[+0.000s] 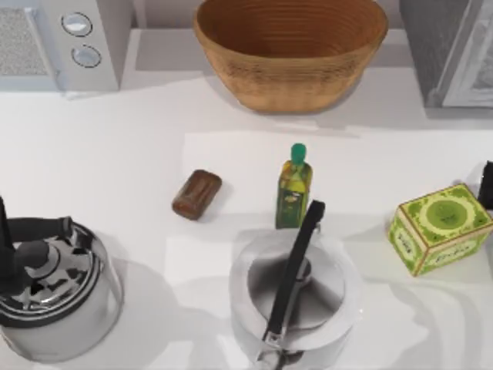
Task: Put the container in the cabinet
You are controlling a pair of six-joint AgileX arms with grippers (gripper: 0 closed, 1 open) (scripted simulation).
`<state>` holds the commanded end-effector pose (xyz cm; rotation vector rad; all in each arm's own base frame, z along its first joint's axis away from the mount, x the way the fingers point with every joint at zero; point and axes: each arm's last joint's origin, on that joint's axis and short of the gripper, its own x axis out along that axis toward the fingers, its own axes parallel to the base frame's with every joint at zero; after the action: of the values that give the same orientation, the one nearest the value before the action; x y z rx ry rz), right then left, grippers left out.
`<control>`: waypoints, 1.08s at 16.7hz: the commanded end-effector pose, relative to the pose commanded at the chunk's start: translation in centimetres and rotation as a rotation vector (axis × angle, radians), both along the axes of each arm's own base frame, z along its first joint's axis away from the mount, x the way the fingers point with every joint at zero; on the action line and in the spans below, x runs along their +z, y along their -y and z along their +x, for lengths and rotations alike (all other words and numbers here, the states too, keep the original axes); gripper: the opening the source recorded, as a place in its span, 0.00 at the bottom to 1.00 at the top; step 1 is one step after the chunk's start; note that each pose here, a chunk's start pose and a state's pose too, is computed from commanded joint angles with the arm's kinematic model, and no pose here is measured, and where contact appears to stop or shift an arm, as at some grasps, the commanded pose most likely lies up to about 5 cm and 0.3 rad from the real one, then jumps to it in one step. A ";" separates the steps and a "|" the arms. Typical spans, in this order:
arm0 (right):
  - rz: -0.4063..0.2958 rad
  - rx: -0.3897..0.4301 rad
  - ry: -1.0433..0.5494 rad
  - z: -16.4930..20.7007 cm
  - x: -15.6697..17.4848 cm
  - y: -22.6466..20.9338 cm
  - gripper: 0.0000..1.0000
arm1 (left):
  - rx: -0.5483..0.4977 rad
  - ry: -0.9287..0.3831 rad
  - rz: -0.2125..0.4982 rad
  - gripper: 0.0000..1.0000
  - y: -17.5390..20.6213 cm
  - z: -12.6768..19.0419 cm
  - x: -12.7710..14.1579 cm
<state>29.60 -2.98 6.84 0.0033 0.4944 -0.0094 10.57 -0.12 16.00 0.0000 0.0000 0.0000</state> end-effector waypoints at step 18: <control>0.000 0.000 0.000 0.0 0.0 0.0 0.00 | 0.000 0.000 0.000 1.00 0.0 0.0 0.0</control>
<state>29.60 -2.98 6.84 0.0033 0.4944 -0.0094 10.57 -0.12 16.00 0.0000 0.0000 0.0000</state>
